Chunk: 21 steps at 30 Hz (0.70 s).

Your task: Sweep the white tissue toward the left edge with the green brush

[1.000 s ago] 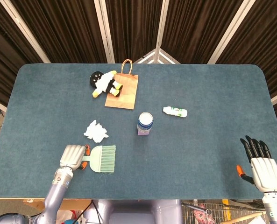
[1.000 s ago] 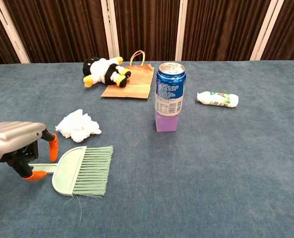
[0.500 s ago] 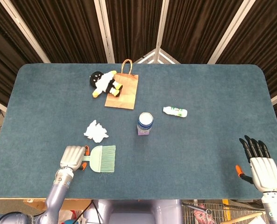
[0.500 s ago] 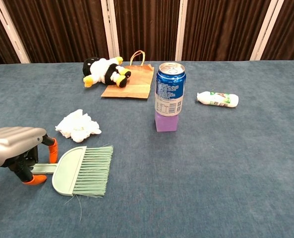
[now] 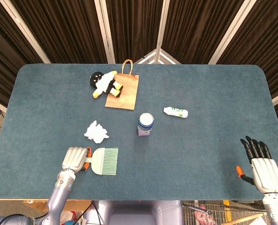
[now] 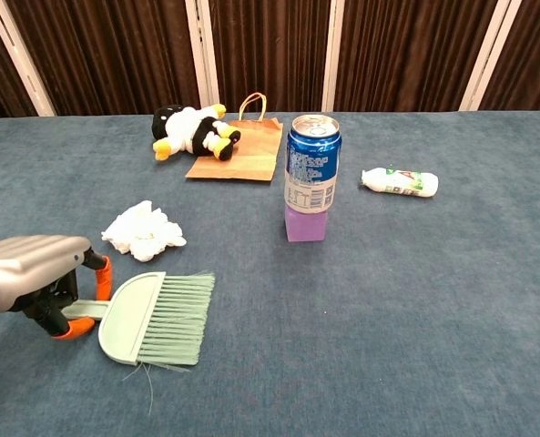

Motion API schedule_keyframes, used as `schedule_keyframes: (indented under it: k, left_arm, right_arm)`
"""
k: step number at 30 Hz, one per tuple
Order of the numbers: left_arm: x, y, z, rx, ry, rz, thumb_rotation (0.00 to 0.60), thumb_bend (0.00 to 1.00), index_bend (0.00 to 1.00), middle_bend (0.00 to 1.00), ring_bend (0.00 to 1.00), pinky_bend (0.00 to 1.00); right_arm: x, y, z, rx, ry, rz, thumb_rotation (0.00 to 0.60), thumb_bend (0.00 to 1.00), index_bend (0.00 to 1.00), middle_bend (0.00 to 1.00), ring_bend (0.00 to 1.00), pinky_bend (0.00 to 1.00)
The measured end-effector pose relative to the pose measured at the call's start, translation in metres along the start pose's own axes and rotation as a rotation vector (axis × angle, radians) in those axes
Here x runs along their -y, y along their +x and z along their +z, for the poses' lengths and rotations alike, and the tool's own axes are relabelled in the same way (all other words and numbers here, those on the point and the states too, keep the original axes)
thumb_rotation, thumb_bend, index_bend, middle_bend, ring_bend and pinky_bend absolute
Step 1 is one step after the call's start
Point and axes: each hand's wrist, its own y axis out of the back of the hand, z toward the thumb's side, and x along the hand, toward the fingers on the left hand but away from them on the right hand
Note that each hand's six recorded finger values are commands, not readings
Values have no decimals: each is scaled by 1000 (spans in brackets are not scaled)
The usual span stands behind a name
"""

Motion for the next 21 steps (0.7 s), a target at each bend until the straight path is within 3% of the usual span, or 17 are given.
schedule_keyframes:
  k: [4, 14, 21]
  left_arm:
    - [-20, -2, 3, 23, 6, 53, 600, 730, 782, 1000, 1000, 1000]
    - [-102, 14, 29, 60, 31, 216, 600, 732, 788, 1000, 1000, 1000]
    - [-112, 36, 52, 62, 68, 189, 600, 733, 791, 1000, 1000, 1000]
  right_arm:
    - [-1, 0, 0, 1, -2, 0, 600, 362, 0, 0, 0, 39]
    - [2, -2, 0, 0, -14, 8, 600, 362, 0, 0, 0, 39]
    - [3, -5, -1, 4, -28, 13, 600, 362, 0, 0, 0, 39]
